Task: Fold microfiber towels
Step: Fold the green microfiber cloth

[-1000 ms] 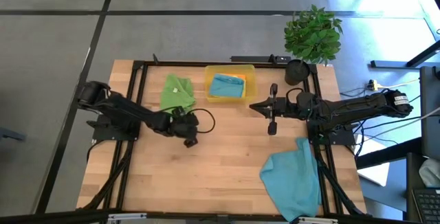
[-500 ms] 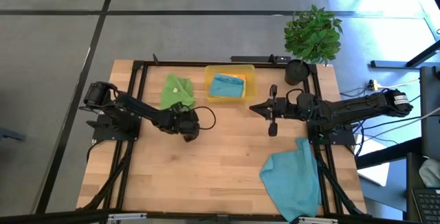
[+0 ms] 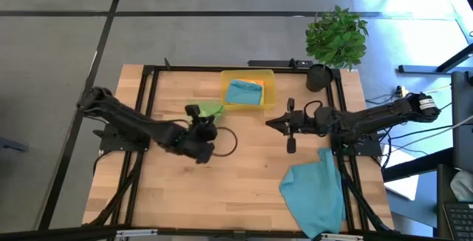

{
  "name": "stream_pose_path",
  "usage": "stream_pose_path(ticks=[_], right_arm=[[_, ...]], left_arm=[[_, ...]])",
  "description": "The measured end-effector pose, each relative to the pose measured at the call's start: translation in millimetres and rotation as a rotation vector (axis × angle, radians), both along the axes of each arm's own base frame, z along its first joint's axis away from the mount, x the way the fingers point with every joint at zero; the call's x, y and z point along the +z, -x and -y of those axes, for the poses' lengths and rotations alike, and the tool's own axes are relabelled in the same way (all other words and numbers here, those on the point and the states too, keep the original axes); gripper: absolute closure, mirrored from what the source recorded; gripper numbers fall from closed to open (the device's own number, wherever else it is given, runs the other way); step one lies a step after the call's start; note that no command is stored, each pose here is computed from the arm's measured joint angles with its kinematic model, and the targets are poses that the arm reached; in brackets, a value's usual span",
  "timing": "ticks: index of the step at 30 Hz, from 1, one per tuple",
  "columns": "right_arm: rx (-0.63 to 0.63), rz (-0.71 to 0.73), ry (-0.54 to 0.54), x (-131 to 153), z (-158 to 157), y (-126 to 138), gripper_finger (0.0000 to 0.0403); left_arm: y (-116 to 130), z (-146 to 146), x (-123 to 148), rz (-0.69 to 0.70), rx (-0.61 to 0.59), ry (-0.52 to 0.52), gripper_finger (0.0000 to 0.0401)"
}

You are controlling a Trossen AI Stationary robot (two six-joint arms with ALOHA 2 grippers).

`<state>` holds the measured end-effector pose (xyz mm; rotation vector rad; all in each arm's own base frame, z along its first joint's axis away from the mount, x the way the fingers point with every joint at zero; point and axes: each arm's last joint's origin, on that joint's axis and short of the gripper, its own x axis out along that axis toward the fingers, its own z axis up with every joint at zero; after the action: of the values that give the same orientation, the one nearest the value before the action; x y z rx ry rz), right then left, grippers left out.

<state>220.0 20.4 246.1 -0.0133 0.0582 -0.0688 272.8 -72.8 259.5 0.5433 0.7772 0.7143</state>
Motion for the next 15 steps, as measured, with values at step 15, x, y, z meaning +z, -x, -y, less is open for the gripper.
stream_pose_path(ticks=[15], right_arm=[[0.006,-0.115,0.073,-43.4,-4.4,-42.0,0.0381]], left_arm=[[51.9,6.1,81.9,0.157,-0.127,-0.086,0.0401]])
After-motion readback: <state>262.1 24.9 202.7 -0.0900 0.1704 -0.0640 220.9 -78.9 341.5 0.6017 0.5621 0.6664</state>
